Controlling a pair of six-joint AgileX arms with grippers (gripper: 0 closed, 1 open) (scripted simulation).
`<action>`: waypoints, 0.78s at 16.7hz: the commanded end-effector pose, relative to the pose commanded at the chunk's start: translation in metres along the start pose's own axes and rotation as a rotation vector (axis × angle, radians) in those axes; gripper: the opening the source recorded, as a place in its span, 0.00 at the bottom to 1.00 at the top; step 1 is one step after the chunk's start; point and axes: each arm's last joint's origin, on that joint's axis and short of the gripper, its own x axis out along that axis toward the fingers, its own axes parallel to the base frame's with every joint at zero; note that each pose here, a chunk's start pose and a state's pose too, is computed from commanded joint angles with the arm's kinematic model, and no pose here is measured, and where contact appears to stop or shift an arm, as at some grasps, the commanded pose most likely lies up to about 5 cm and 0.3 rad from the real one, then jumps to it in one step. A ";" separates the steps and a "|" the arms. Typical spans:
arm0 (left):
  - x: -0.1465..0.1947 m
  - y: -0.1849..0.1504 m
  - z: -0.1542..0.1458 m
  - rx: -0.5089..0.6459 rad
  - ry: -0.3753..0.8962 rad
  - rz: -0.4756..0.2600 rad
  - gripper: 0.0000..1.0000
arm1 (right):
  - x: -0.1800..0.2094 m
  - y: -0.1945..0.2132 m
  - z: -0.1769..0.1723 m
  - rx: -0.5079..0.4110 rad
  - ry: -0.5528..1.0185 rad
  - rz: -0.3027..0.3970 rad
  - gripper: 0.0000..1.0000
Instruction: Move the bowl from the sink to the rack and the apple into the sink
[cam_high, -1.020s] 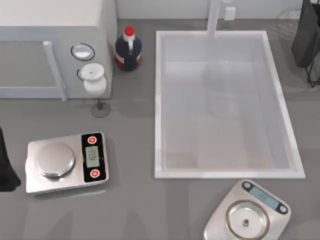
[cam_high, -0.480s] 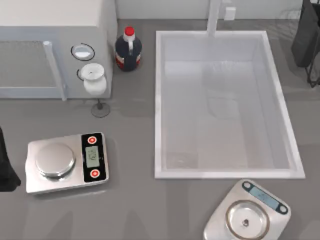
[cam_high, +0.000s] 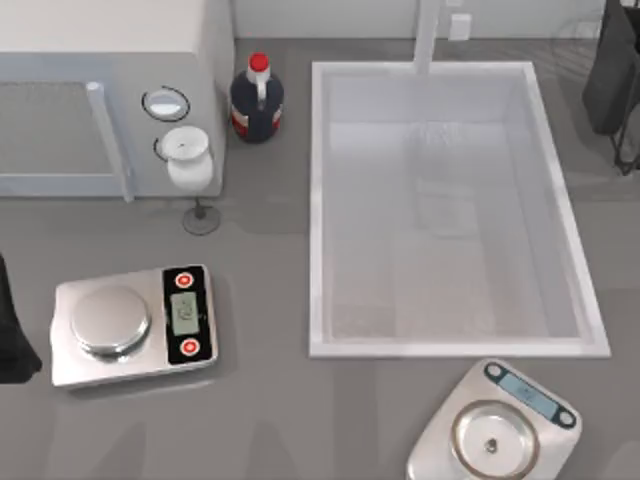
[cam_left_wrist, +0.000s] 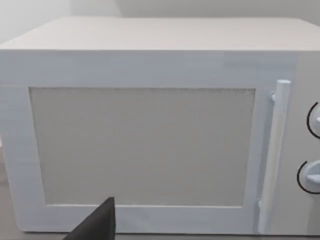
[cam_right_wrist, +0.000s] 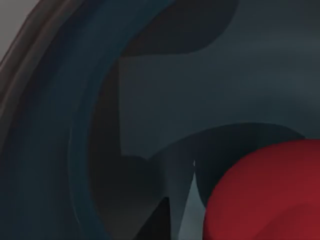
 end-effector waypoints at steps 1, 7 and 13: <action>0.000 0.000 0.000 0.000 0.000 0.000 1.00 | 0.000 0.000 0.000 0.000 0.000 0.000 0.62; 0.000 0.000 0.000 0.000 0.000 0.000 1.00 | 0.000 0.000 0.000 0.000 0.000 0.000 0.17; 0.000 0.000 0.000 0.000 0.000 0.000 1.00 | 0.000 0.000 0.000 0.000 0.000 0.000 0.00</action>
